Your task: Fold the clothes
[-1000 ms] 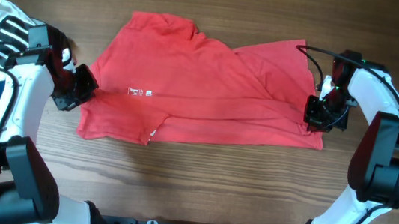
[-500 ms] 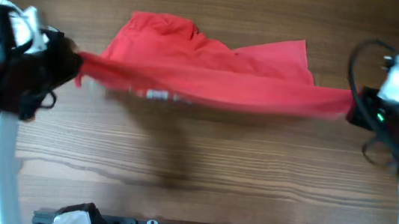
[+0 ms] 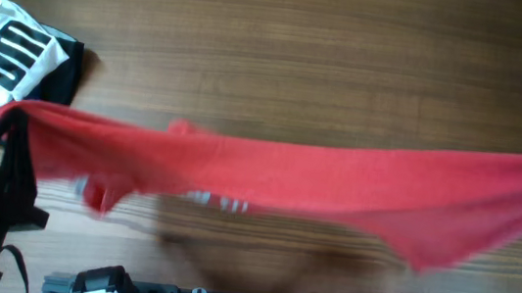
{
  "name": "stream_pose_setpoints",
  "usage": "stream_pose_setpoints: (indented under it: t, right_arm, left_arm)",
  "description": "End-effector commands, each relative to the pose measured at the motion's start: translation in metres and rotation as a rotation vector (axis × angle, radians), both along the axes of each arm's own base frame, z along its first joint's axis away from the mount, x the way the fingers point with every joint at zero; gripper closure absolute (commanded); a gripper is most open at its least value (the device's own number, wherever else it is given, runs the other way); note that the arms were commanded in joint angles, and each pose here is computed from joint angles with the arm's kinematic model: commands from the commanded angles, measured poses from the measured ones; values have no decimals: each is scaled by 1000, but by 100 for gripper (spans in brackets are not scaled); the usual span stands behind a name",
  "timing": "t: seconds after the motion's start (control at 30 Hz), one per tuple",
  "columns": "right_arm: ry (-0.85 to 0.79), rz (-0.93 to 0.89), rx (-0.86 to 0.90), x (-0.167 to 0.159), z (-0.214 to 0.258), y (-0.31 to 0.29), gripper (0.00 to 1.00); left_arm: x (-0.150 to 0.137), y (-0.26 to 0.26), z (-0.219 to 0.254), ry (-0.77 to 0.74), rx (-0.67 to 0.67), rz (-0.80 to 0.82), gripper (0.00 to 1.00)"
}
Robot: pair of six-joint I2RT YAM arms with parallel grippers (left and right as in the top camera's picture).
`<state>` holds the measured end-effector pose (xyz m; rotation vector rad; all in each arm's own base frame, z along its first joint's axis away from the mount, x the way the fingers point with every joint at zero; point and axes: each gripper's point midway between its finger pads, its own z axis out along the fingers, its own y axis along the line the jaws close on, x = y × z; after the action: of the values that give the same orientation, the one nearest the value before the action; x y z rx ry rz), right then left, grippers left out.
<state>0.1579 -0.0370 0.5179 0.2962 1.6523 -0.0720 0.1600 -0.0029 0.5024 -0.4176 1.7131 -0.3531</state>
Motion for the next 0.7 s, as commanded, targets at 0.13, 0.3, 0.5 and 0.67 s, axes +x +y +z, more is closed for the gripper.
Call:
stream_pose_setpoints:
  t: [0.13, 0.3, 0.5, 0.67]
  right_arm:
    - [365, -55, 55, 134, -81, -28, 96]
    - [603, -32, 93, 244, -175, -39, 96]
    - [480, -52, 161, 286, -154, -44, 96]
    - [153, -204, 103, 231, -21, -64, 96]
  left_arm:
    - [110, 33, -48, 244, -98, 39, 96]
    - [254, 23, -110, 353, -226, -183, 96]
    - [350, -2, -105, 178, -232, -349, 96]
    - [301, -7, 39, -108, -66, -373, 96]
